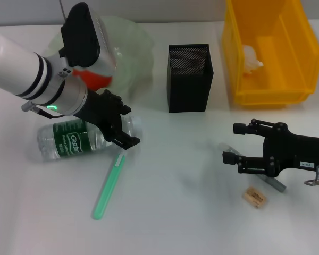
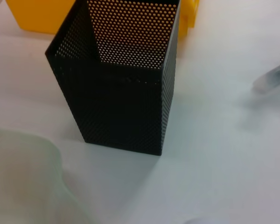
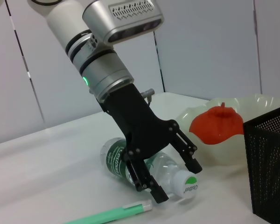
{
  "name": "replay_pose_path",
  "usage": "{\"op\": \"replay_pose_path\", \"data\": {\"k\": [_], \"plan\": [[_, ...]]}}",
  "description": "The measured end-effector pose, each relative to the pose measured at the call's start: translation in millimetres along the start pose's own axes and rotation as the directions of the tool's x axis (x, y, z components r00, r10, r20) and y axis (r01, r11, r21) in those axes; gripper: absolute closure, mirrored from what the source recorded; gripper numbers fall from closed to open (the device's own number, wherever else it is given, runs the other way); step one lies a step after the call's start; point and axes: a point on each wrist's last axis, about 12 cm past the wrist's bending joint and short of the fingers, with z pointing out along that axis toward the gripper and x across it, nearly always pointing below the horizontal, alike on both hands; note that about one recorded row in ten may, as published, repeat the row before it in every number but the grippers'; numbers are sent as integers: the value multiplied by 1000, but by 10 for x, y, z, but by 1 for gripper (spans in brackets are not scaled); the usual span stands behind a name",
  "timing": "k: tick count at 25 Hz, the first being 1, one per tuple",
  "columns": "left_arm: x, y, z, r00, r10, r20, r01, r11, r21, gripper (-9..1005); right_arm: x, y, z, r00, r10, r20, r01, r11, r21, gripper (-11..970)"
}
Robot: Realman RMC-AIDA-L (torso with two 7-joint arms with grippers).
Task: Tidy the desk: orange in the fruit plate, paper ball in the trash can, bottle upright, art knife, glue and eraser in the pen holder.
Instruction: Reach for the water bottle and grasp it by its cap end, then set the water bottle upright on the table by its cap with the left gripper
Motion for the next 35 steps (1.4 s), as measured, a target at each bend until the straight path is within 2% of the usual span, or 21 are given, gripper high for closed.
{"op": "replay_pose_path", "data": {"k": [12, 17, 22, 27, 35], "plan": [[-22, -23, 27, 999, 27, -17, -27, 1000, 7, 258, 10, 8, -12, 1000, 4, 4, -4, 1000, 3, 147], [-33, -28, 38, 999, 39, -22, -39, 999, 4, 494, 8, 11, -17, 1000, 4, 7, -4, 1000, 2, 148], [-51, -23, 28, 999, 45, -18, -45, 999, -2, 519, 12, 12, -26, 1000, 6, 7, -6, 1000, 3, 148], [-79, -20, -78, 999, 41, 34, -40, 999, -23, 543, 10, 9, -28, 1000, 5, 7, -5, 1000, 4, 148], [3, -15, -393, 982, -23, 188, 30, 999, -36, 549, 6, 5, -30, 1000, 2, 6, -2, 1000, 5, 148]]}}
